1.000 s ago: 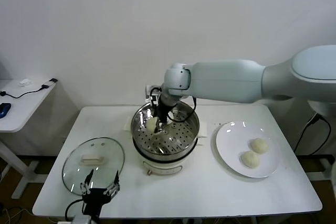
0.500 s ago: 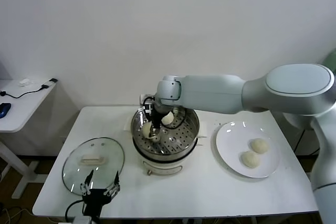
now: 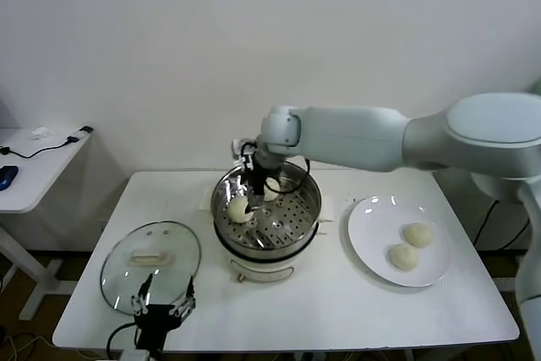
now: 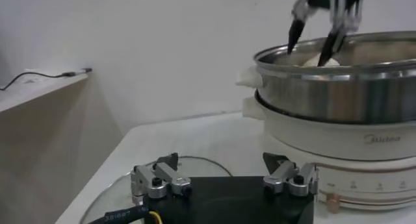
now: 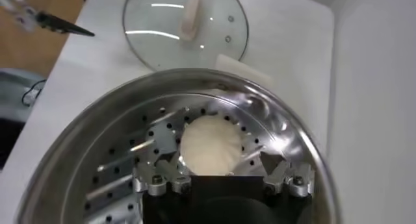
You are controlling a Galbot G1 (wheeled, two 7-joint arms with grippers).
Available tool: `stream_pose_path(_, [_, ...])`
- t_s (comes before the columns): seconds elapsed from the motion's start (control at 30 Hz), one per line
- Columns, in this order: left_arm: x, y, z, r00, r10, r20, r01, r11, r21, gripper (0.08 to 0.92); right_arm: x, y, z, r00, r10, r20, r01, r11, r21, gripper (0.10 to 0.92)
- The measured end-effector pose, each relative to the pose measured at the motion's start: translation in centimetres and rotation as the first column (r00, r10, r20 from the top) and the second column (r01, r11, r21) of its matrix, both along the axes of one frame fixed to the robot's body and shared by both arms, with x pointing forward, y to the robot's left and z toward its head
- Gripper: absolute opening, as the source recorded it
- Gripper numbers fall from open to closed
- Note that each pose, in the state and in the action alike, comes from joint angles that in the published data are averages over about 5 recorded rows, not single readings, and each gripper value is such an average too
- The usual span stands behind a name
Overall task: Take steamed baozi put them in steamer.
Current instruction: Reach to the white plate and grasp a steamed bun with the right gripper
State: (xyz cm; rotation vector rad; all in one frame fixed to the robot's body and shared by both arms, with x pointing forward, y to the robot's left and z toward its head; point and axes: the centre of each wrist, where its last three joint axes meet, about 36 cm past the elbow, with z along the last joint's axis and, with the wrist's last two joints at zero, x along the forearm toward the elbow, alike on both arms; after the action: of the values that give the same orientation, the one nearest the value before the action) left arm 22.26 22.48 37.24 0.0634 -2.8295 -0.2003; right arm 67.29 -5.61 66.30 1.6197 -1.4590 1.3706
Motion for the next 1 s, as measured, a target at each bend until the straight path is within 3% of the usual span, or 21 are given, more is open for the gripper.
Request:
stream_pose_path(0.2, [0.3,-0.1,0.0,1.0000,-0.003,0.004,0.003,1.000,-0.003,0.823,0.1,-8.0,5.3,1.000,-0.006,0.015,0.006,0.999,-0.035,0.823])
stream_pose_path(0.37, [0.6,-0.1,0.0,1.0000,-0.002,0.007,0.002,1.000,-0.006,0.823,-1.1,-16.5,5.5,0.998,-0.066,0.008,0.067,0.992,-0.104,0.823])
stream_pose_path(0.67, [0.9,-0.1,-0.3,0.9999,0.010,0.005,-0.010,1.000,-0.011,0.823,-4.1,-28.9,-1.3,0.975,-0.216,-0.045,0.204,0.962,-0.183,0.823])
stream_pose_path(1.0, [0.8,0.0,-0.8,0.9998,0.019,-0.010,-0.019,1.000,-0.009,0.823,-6.7,-34.1,-10.1,0.946,-0.312,-0.089,0.285,0.930,-0.230,0.823])
